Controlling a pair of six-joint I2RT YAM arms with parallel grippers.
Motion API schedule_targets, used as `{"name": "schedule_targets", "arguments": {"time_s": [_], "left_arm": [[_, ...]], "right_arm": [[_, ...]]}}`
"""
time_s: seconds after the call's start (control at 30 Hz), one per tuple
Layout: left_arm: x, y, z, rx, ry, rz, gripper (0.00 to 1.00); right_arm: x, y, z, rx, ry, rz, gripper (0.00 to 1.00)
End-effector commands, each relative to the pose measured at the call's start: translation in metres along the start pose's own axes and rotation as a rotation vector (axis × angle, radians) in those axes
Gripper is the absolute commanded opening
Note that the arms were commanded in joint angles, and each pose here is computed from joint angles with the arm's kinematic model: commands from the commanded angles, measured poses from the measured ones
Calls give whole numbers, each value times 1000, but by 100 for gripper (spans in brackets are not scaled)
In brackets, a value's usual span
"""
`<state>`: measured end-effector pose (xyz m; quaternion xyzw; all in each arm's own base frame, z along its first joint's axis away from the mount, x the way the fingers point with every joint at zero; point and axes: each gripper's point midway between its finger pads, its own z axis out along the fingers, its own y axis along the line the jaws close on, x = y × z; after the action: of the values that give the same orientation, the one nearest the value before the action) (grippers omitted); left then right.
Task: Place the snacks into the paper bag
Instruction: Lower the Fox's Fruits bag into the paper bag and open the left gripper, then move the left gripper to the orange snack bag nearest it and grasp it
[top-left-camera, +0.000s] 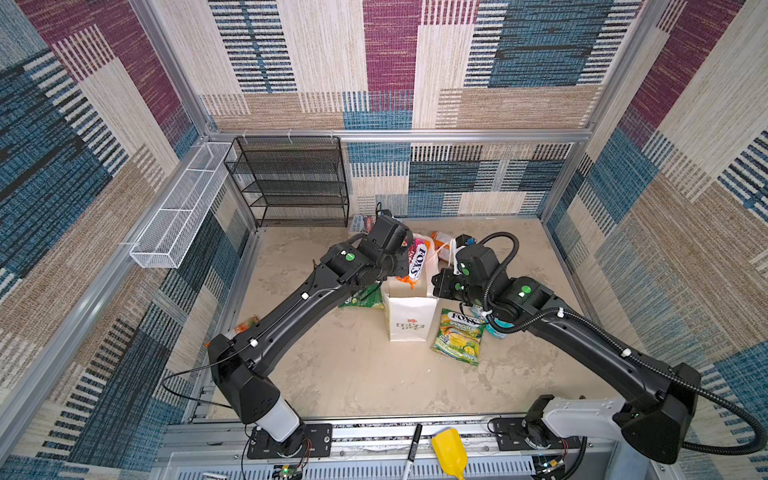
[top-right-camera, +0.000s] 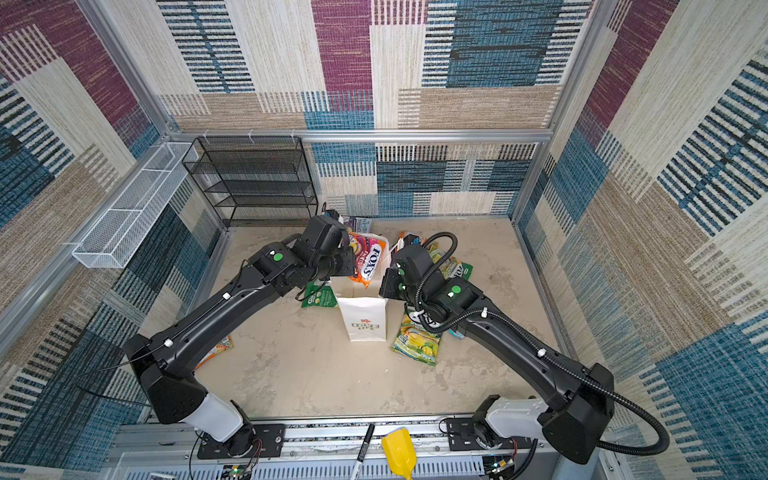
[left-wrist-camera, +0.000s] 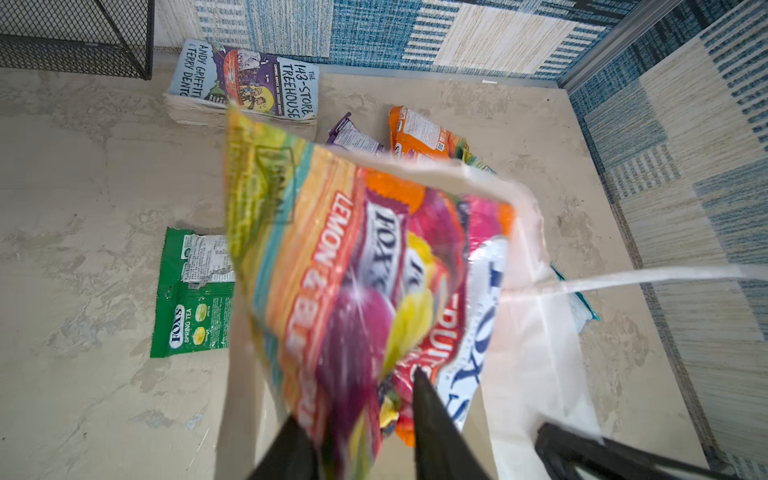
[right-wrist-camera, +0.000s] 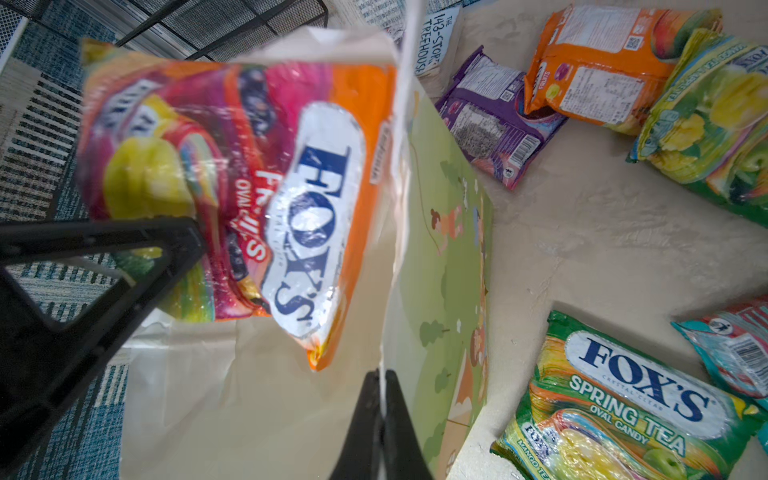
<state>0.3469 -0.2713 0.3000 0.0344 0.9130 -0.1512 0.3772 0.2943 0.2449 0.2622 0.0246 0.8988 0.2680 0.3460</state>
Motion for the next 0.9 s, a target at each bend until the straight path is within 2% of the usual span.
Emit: {"name": "schedule_targets", "arguments": {"time_s": [0.0,0.13,0.23,0.43,0.53,0.67,0.77,0.87], "left_arm": [[-10,-9,-10,42,-13,37,55],[-21,-23,-26,119,-32,44,77],[-34,-29,-46,164,-72,54,82],[-57,-35,-110,280,-177,95,91],[-57,-6,-135,178,-211,105,97],[-44,61,-171,-19,-251,51,99],[-21,111,-187,-103,-256,-58,99],[12,163,-184,-204,-195,-221,99]], "right_arm": [[-2,1,1,-2,-11,4,0],[-4,-1,0,5,-20,7,0],[-4,-2,-2,8,-24,8,0],[-3,-4,-3,16,-26,8,0],[-3,-5,-3,16,-28,7,0],[-3,-4,-3,11,-31,0,0],[-3,-3,-3,8,-32,-9,0],[-2,-3,-1,4,-26,-19,0]]}}
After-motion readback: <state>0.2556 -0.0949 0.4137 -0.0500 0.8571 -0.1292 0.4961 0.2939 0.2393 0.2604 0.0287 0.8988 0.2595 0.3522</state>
